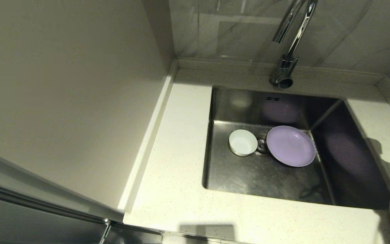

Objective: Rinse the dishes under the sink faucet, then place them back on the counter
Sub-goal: Put a plate into the sink

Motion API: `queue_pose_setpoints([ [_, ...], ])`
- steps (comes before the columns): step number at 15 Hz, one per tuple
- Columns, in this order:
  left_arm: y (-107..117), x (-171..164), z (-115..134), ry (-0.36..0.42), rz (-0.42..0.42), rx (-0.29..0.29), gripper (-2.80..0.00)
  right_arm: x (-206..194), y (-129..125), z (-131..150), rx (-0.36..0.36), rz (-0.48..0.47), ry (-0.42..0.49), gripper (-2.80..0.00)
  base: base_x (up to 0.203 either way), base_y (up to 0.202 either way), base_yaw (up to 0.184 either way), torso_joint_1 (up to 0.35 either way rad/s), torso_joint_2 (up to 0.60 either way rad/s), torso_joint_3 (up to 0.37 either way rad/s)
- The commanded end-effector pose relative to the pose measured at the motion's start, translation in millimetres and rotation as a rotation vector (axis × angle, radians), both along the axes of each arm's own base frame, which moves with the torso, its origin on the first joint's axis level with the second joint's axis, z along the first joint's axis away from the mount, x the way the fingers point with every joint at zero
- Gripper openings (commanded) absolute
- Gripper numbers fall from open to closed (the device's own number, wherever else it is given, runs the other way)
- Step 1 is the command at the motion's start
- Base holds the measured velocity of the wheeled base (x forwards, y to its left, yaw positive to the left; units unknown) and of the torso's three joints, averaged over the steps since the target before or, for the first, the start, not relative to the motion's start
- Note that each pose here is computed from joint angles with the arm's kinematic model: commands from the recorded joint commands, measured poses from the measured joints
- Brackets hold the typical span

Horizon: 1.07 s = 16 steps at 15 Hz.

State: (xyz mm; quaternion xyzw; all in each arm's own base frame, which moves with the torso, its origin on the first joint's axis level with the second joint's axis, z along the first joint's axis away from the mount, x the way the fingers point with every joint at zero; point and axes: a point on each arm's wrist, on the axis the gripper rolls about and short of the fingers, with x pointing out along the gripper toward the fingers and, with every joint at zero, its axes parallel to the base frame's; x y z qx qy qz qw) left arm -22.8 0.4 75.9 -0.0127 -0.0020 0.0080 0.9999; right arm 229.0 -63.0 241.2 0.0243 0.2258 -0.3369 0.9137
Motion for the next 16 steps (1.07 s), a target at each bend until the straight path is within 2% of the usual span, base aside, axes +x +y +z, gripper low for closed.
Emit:
queue_pose_setpoints([
  [1, 0, 0, 0, -0.004, 0.001, -0.001, -2.80, 8, -2, -7, -0.002, -0.005, 0.013, -2.80, 0.000, 0.000, 0.000, 0.000, 0.00, 0.000],
  [4, 0, 0, 0, -0.004, 0.001, -0.001, -2.80, -3, -1, -27, -0.026, -0.080, 0.090, -2.80, 0.000, 0.000, 0.000, 0.000, 0.00, 0.000],
  [6, 0, 0, 0, -0.004, 0.001, -0.001, -2.80, -25, 3, -34, -0.053, -0.136, 0.108, -2.80, 0.000, 0.000, 0.000, 0.000, 0.00, 0.000],
  [9, 0, 0, 0, -0.004, 0.001, 0.001, -2.80, -64, 8, -41, -0.070, -0.159, 0.120, -2.80, 0.000, 0.000, 0.000, 0.000, 0.00, 0.000],
  [10, 0, 0, 0, -0.004, 0.001, -0.001, -2.80, -79, 6, -44, -0.085, -0.177, 0.152, -2.80, 0.000, 0.000, 0.000, 0.000, 0.00, 0.000],
  [12, 0, 0, 0, -0.004, 0.001, 0.001, -2.80, -98, 6, -57, -0.074, -0.170, 0.217, -2.80, 0.000, 0.000, 0.000, 0.000, 0.00, 0.000],
  [16, 0, 0, 0, -0.004, 0.001, 0.000, -2.80, -100, 12, -62, -0.063, -0.125, 0.222, -2.80, 0.000, 0.000, 0.000, 0.000, 0.00, 0.000],
])
